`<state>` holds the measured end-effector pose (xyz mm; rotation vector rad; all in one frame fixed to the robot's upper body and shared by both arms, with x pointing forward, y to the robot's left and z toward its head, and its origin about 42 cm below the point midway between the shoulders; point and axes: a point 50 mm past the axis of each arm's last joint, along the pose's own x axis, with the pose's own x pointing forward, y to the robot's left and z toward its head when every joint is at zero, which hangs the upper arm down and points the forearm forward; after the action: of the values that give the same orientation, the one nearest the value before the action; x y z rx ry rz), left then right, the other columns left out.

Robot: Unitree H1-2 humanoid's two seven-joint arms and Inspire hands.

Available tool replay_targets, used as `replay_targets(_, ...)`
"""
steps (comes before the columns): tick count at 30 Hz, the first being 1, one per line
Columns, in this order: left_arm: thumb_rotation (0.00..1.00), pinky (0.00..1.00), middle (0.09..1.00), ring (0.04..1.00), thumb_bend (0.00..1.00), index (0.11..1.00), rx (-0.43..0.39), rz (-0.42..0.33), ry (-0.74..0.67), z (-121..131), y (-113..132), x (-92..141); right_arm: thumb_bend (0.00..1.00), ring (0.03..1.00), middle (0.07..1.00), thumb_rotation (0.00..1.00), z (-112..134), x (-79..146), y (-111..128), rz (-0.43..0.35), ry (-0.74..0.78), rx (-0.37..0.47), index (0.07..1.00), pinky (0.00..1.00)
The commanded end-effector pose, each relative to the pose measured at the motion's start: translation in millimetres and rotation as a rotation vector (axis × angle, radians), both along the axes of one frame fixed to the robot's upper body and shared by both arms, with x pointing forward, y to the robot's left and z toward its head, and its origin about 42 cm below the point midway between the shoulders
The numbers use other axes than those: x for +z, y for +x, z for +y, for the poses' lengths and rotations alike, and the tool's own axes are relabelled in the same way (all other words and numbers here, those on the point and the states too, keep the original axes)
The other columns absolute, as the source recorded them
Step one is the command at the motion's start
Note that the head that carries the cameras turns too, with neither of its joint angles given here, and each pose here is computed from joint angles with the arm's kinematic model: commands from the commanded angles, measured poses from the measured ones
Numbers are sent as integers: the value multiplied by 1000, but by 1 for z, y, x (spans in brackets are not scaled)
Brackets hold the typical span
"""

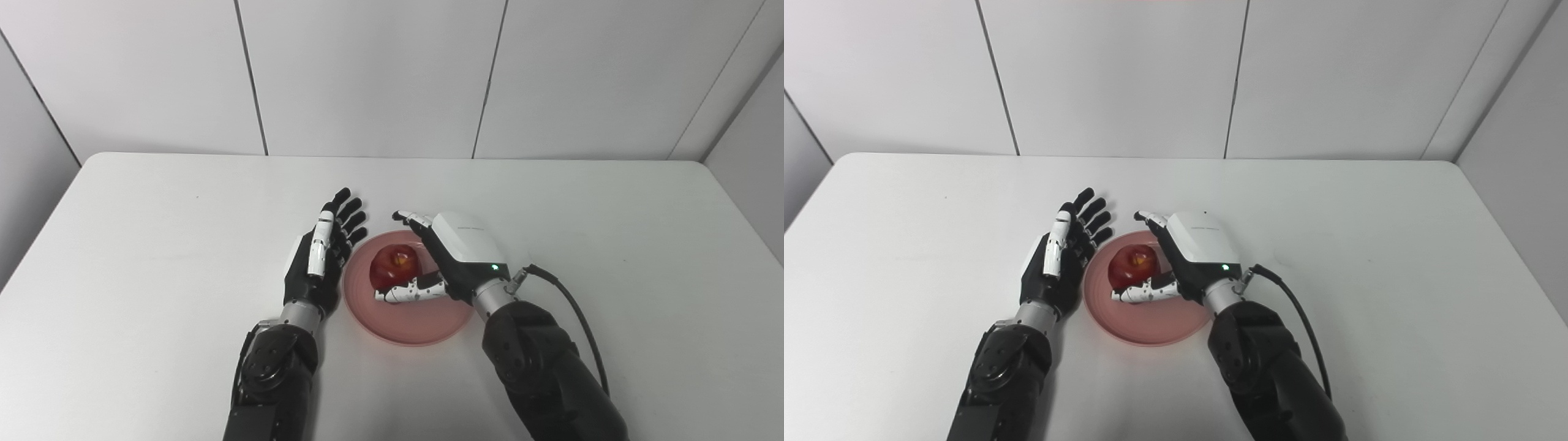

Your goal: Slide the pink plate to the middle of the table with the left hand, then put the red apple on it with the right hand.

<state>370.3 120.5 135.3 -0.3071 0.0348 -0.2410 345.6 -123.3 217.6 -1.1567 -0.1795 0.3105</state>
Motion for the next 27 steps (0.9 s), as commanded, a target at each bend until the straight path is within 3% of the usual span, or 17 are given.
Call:
replay_targets(1,1000,904,920,917,348,910,5,12,0,3,-2,-3,1000,864,878,580,-1,22,1,-82,14,-1,892,852)
replay_targets(9,1000,930,937,933,355,921,-5,24,-12,3,-2,-3,1000,880,897,586,-12,35,0,-122,106,-3,917,873)
replay_targets(16,1000,939,943,943,369,927,-8,25,-15,3,-3,-4,1000,877,906,571,-33,42,-2,-47,341,12,922,792)
replay_targets(18,1000,926,934,935,365,919,-1,24,-19,3,-3,-4,1000,857,898,605,-41,40,-2,-32,418,3,911,760)
replay_targets(20,1000,918,929,929,366,913,3,23,-19,3,-3,-5,1000,846,883,731,-46,38,-2,-33,468,-9,905,754)
replay_targets(21,1000,918,928,929,366,913,2,22,-16,3,-3,-5,1000,847,882,741,-49,37,-3,-47,480,-18,905,757)
replay_targets(23,1000,921,929,928,366,915,1,20,-10,4,-2,-5,1000,852,877,924,-57,35,-4,-88,511,-54,899,781)
replay_targets(25,1000,926,930,930,366,917,-2,17,-14,4,-2,-5,1000,858,885,985,-65,30,-5,-117,541,-100,897,785)
replay_targets(27,1000,929,930,929,370,917,-4,13,-9,5,-2,-6,915,864,889,999,-74,23,-4,-143,555,-143,898,794)
